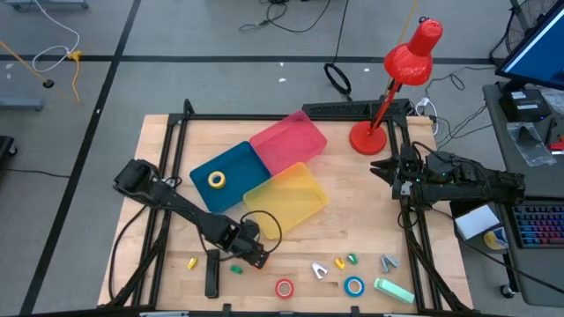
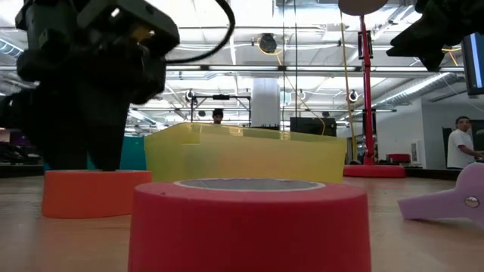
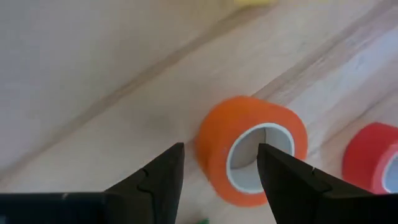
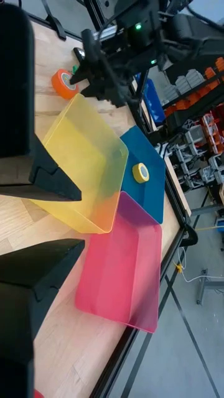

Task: Pick and place Stapler, Stapler remover, tape
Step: Put the orange tape into the blue bin

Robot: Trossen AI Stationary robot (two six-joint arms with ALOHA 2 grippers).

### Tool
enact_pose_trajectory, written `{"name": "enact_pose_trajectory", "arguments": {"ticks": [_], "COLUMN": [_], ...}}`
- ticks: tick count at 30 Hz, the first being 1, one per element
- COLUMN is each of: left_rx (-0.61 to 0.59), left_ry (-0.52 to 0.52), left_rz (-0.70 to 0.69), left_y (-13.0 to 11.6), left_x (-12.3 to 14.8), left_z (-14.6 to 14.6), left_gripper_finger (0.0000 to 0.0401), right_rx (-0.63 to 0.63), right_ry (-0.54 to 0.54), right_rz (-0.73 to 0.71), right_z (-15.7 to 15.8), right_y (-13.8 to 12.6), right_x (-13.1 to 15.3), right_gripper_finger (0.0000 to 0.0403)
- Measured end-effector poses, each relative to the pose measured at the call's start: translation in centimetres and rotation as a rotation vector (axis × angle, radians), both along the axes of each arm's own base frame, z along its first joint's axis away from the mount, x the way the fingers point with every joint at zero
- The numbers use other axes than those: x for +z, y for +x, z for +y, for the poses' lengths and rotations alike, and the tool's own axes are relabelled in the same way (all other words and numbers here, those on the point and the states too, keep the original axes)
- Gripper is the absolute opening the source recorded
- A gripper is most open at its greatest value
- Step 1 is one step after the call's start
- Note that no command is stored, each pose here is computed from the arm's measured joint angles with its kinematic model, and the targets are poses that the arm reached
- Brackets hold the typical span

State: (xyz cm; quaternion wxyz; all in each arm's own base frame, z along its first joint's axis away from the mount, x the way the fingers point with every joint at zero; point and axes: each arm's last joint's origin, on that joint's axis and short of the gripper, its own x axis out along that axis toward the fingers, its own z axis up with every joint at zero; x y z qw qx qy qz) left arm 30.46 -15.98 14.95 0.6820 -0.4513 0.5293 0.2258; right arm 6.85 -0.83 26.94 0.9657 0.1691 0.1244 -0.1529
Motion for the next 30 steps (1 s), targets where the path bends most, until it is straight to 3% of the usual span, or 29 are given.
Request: {"name": "enact_pose_trajectory", "arguments": {"ticks": [11,15,22,27,30], "left_rx": [-0.003,-0.003,-0.004,-0.024,-0.052], "left_ry": [-0.013,-0.031,-0.031,-0.082,-0.148], "left_rz": [0.041,0.075,0.093,0.104,0.072], "left_y": [0.3,0.2,0.1,-0.2,-0.7], "left_x": [-1.1,-1.2,-1.3,-0.6,1.4], "left_z": [0.0,0.3,0.4,0.5,0.4], "left_gripper_finger": [0.0200,0.0158,0.0037,0.0036,0.0037], "right_rx": [0.000,0.000,0.000,-0.001,0.000], "right_ry": [0.001,0.001,0.001,0.000,0.000], "right_rz": [0.000,0.000,0.000,0.000,0.000], "right_z": [0.0,0.0,0.0,0.0,0.0], "right_y": [0.0,0.0,0.0,0.0,0.0], "right_x": [0.0,0.0,0.0,0.0,0.0], "right_gripper_finger": [0.0100,0.0100,0.0100,0.0100,0.0100]}}
